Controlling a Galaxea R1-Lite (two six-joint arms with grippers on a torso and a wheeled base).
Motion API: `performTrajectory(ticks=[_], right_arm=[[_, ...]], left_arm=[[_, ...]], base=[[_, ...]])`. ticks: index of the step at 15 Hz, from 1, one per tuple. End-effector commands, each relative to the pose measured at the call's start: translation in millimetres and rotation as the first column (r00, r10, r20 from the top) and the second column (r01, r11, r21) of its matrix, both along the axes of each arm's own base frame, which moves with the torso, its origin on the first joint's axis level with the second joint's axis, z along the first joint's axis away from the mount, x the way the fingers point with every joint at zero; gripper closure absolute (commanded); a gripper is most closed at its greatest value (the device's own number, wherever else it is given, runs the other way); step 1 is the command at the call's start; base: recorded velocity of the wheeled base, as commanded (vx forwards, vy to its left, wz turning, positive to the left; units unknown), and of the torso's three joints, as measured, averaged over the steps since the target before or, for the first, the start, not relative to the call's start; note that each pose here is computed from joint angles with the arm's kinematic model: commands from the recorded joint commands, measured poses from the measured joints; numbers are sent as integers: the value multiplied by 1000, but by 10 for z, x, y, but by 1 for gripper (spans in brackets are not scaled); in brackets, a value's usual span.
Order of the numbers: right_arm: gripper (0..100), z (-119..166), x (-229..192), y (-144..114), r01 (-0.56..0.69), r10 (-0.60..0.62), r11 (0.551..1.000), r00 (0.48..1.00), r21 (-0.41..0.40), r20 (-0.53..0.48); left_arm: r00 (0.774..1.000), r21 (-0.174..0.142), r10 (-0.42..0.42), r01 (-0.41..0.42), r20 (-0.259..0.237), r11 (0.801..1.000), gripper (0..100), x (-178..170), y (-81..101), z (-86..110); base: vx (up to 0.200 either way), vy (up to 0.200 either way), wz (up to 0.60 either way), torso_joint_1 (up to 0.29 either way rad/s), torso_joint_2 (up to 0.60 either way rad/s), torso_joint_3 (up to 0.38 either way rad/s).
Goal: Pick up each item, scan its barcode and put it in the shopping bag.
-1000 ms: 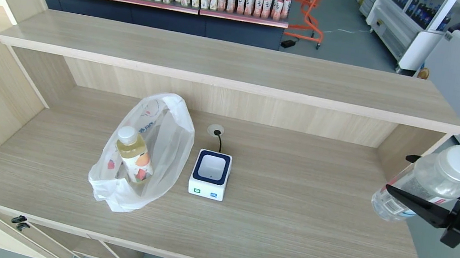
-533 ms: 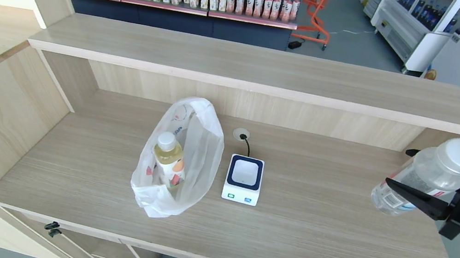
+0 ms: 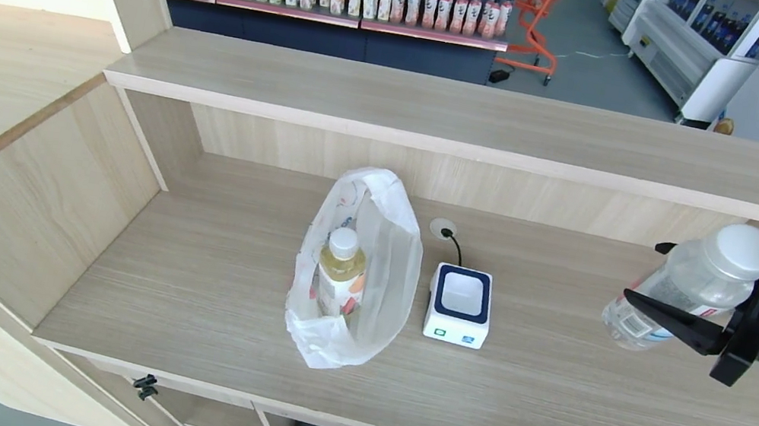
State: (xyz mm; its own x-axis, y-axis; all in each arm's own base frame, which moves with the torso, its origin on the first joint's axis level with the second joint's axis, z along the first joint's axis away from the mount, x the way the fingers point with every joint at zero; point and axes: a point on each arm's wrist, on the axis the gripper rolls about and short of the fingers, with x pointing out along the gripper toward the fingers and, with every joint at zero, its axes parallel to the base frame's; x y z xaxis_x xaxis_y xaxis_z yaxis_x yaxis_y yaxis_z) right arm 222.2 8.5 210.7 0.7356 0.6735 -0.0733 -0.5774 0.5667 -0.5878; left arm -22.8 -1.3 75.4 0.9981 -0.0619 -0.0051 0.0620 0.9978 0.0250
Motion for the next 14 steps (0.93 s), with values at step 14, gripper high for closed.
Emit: performTrajectory(ticks=[14], right_arm=[[100, -336, 575, 120, -143, 142, 990, 989, -21, -38]], left_arm=[[1000, 1, 2, -2, 1, 1000, 0, 0, 0, 1]], base=[[71, 0, 0, -1, -2, 1]])
